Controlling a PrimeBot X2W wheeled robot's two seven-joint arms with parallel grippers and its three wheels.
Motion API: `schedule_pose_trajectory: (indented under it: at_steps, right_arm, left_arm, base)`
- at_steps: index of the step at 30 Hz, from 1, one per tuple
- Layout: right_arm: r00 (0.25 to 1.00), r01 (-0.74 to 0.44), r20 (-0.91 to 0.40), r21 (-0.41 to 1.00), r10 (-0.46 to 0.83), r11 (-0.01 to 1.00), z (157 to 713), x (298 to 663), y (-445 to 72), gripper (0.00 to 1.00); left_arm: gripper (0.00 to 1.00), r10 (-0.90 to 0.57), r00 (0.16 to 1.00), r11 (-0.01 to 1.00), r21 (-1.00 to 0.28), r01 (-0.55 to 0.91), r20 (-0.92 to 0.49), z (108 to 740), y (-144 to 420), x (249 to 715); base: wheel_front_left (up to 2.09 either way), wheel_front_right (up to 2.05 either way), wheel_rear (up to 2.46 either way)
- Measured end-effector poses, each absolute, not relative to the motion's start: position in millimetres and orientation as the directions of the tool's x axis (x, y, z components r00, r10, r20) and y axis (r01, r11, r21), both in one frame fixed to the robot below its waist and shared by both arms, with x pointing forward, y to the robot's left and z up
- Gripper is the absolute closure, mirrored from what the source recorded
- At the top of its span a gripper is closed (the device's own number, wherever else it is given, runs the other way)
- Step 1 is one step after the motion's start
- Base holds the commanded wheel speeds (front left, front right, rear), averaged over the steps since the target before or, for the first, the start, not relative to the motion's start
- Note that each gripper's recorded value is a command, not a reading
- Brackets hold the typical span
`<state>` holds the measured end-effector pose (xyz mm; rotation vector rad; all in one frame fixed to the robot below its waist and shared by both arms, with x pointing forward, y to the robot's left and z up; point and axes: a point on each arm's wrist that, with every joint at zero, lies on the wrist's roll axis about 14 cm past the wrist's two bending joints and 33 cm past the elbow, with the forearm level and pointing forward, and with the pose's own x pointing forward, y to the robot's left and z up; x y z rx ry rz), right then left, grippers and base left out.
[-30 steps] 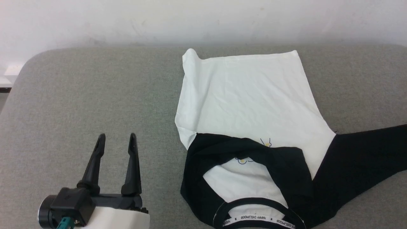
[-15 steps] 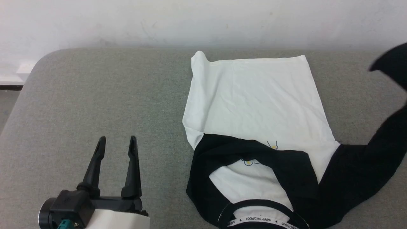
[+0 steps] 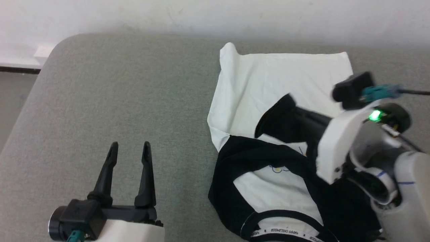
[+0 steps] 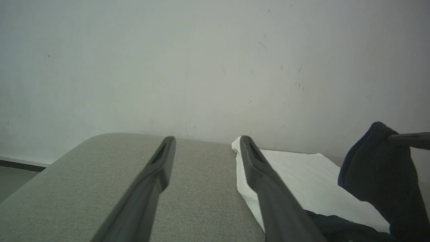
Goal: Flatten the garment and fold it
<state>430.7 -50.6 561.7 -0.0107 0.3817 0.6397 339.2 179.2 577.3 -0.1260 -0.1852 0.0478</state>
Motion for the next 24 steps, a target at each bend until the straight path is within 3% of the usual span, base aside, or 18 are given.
schedule_pose_trajectory:
  at_steps: [13,22,23,24]
  right_arm:
    - [0.464,-0.750,-0.547,0.175,0.697,0.637,453.7,410.7,37.3,1.00]
    - [0.396,-0.770,-0.644,0.156,0.655,0.619,403.3,405.2,55.2,1.00]
    - [0.394,-0.769,-0.650,0.155,0.650,0.620,400.9,404.4,55.5,0.89]
    - [0.394,-0.771,-0.650,0.151,0.650,0.618,400.3,403.7,56.5,0.00]
  left_arm:
    - [0.00,0.148,0.977,0.981,-0.145,-0.126,0.154,563.5,196.0,339.2]
    - [0.00,0.186,0.975,0.975,-0.143,-0.169,0.121,554.3,204.5,331.0]
    - [0.00,0.186,0.975,0.975,-0.143,-0.168,0.123,554.6,204.5,330.6]
    - [0.00,0.185,0.975,0.976,-0.143,-0.167,0.124,555.1,204.2,330.7]
  base:
    - [0.00,0.00,0.00]
    - [0.00,0.00,0.00]
    - [0.00,0.00,0.00]
    - [0.00,0.00,0.00]
